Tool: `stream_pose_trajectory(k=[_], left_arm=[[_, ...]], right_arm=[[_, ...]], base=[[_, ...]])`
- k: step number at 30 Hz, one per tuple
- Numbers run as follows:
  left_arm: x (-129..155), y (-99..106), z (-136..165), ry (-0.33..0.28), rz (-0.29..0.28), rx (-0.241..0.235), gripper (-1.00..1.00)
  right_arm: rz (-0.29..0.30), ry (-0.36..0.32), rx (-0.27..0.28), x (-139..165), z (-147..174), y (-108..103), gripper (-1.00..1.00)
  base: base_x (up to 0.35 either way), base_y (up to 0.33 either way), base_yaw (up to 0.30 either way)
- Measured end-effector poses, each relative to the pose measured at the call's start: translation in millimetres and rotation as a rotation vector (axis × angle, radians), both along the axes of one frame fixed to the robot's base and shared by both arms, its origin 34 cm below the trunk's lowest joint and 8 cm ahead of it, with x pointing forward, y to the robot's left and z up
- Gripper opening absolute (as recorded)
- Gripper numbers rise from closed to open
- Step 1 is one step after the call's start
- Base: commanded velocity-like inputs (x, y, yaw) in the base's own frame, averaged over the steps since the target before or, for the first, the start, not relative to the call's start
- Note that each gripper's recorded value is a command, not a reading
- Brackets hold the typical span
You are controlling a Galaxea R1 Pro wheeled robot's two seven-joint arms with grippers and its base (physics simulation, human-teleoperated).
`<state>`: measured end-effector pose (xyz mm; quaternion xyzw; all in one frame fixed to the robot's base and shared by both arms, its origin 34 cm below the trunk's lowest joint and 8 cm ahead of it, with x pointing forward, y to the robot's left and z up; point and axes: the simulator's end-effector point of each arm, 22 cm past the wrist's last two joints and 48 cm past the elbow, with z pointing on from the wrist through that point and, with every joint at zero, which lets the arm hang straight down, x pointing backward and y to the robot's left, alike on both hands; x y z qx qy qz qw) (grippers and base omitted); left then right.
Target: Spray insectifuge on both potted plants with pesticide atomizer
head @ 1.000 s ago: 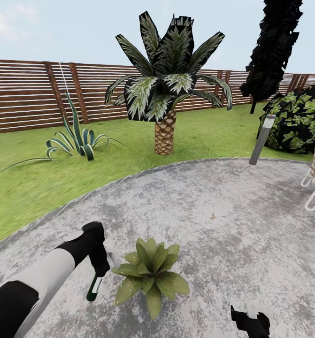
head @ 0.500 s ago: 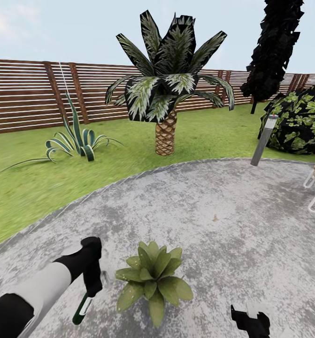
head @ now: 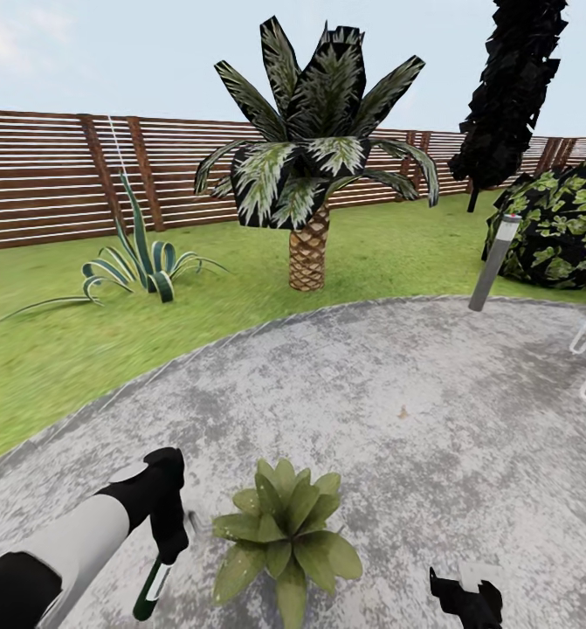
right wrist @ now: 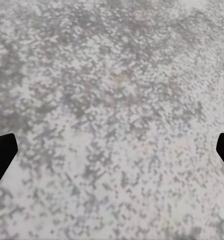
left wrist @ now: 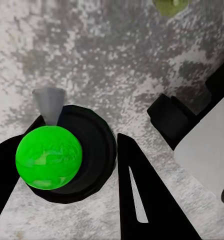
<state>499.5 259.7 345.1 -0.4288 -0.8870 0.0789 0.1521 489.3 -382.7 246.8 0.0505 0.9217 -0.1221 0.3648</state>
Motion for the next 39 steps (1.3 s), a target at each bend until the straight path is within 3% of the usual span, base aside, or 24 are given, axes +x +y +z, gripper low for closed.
stream_pose_trajectory(k=[2,8,11,15,19,21,25,29,34,39], left_arm=[[-1.2,3.4,-4.5,-0.010,0.000,0.014,-1.00],[-41.9,11.3,-32.6,0.026,0.028,0.025,-1.00],[-34.6,14.3,-36.7,-0.018,0.077,0.021,-1.00],[-23.4,7.3,-34.3,-0.051,0.135,-0.031,-1.00],[-14.1,-0.1,-30.5,-0.076,0.129,-0.047,-1.00],[8.0,-10.2,-19.1,-0.136,0.115,-0.068,-1.00],[29.4,-18.6,-5.4,-0.193,0.102,-0.086,-1.00],[29.0,-24.9,-5.3,-0.193,0.093,-0.095,-1.00],[26.3,-47.8,-6.2,-0.186,0.067,-0.117,-1.00],[23.3,-38.5,-8.6,-0.178,0.071,-0.105,-1.00]], right_arm=[[0.000,0.000,0.000,-0.2,-0.2,0.0,1.00],[0.000,0.002,0.001,-0.9,-0.7,0.4,1.00],[0.000,0.001,0.001,-0.5,-0.4,0.3,1.00],[0.000,0.002,0.002,-0.7,-0.7,0.9,1.00],[0.000,0.002,0.001,-0.9,-0.7,0.6,1.00],[0.000,0.002,0.001,-1.0,-0.7,0.5,1.00],[0.000,0.002,0.001,-0.9,-0.6,0.4,1.00],[0.000,0.003,0.001,-1.1,-0.8,0.6,1.00],[0.000,0.002,0.001,-0.6,-0.5,0.4,1.00],[0.001,0.003,0.001,-1.4,-0.9,0.6,1.00]], base=[[0.015,0.000,0.000],[0.001,0.000,0.000],[0.000,0.000,0.002],[0.000,0.000,0.177],[0.000,0.000,0.074],[0.000,0.000,0.008],[0.000,0.000,0.001],[0.000,0.000,0.000],[0.000,0.000,-0.002],[0.000,0.000,-0.216]])
